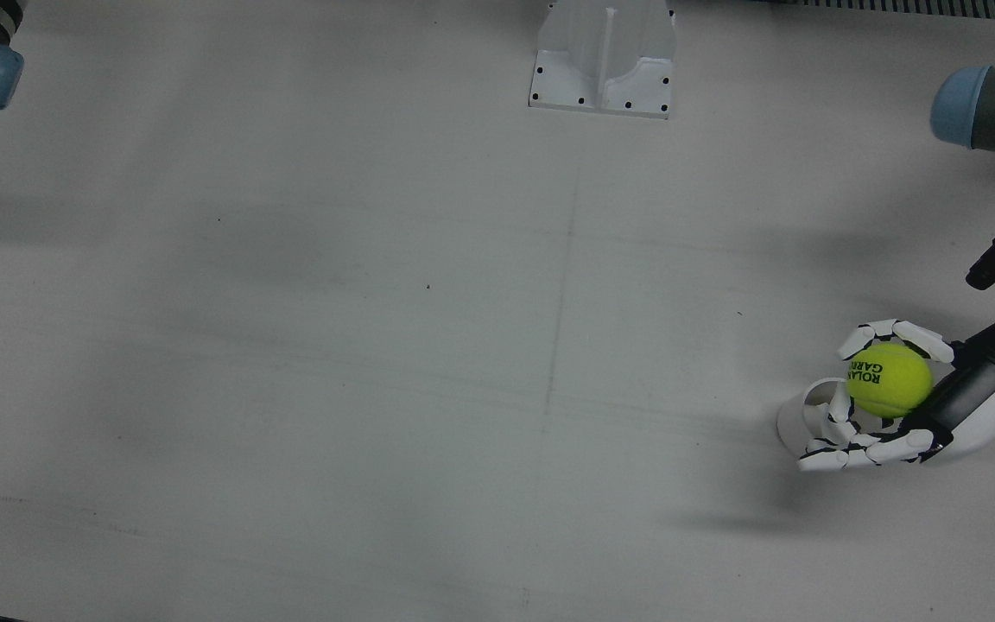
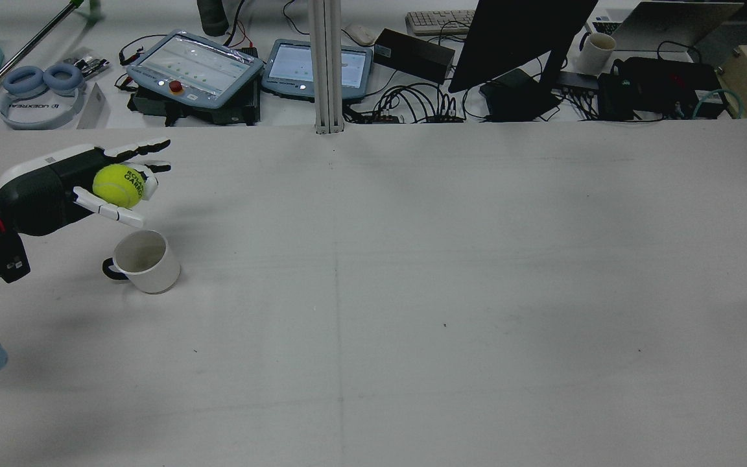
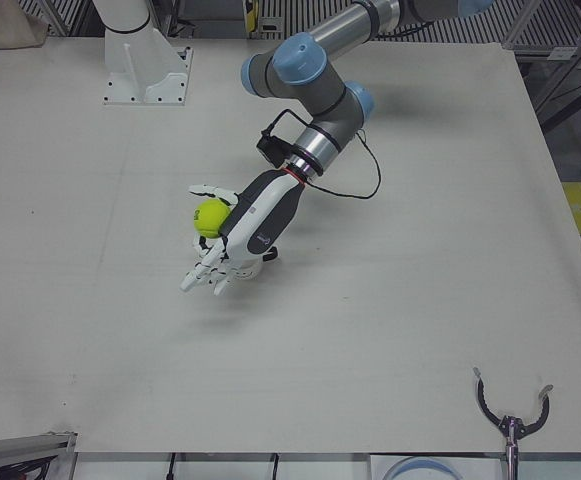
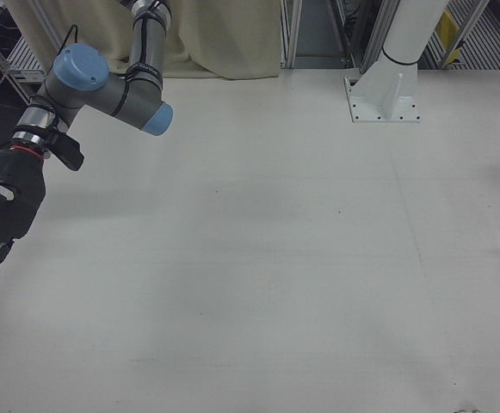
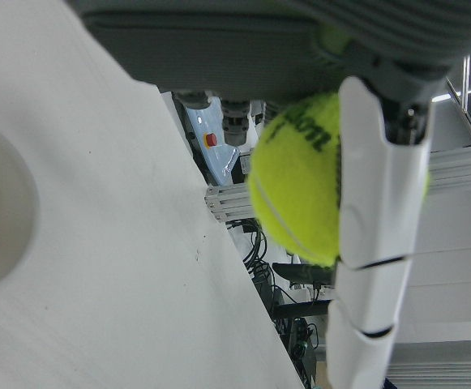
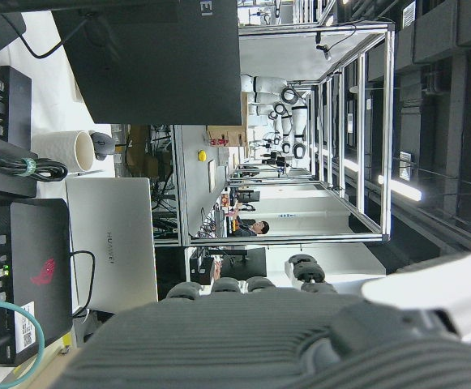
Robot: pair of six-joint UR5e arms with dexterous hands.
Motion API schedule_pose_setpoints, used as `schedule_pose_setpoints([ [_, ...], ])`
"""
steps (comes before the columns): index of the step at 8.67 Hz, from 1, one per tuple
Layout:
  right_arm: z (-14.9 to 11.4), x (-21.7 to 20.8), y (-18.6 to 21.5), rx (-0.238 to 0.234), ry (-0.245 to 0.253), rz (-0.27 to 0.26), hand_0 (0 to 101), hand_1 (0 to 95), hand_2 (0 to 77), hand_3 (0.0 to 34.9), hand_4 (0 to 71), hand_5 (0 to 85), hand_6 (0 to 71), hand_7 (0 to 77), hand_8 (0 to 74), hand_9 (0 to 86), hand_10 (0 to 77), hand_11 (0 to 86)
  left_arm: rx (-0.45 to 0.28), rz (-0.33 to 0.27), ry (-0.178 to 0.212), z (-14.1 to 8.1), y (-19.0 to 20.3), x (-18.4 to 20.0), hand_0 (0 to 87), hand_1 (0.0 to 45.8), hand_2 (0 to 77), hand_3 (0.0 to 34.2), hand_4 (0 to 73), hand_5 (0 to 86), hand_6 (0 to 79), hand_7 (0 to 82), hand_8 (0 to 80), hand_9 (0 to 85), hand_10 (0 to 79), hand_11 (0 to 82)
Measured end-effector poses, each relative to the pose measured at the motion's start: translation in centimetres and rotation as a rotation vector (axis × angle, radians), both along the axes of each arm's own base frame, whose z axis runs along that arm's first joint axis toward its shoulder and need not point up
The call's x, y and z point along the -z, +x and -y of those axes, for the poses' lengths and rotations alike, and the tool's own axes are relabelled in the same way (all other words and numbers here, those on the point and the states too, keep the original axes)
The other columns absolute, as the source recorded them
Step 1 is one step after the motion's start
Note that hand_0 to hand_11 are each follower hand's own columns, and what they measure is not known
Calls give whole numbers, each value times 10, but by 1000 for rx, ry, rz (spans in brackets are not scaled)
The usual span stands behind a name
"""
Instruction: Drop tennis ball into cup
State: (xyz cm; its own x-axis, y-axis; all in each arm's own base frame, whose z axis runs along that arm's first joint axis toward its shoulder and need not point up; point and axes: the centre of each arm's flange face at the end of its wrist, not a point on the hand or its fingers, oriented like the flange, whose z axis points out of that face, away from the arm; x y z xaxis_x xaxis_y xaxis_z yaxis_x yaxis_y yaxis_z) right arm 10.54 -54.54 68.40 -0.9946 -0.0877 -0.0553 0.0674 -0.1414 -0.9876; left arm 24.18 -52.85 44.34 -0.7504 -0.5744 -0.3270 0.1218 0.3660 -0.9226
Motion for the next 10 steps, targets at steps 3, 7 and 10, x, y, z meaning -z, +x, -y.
schedule_pose_setpoints([
  [3,0,0,0,0,0,0,0,5,5,0,0,0,0,0,0,0,0,5,1,1,-2,-2,-2,-6,585,322,136,0,16,49,185,235,0,16,5,5],
  [7,0,1,0,0,1,0,0,5,5,0,0,0,0,0,0,0,0,5,5,-4,1,-5,-8,-9,544,267,207,0,11,33,0,142,0,16,5,5],
  [10,0,1,0,0,2,0,0,5,5,0,0,0,0,0,0,0,0,5,152,-35,55,31,-83,35,247,82,218,2,11,5,0,98,0,16,5,0],
])
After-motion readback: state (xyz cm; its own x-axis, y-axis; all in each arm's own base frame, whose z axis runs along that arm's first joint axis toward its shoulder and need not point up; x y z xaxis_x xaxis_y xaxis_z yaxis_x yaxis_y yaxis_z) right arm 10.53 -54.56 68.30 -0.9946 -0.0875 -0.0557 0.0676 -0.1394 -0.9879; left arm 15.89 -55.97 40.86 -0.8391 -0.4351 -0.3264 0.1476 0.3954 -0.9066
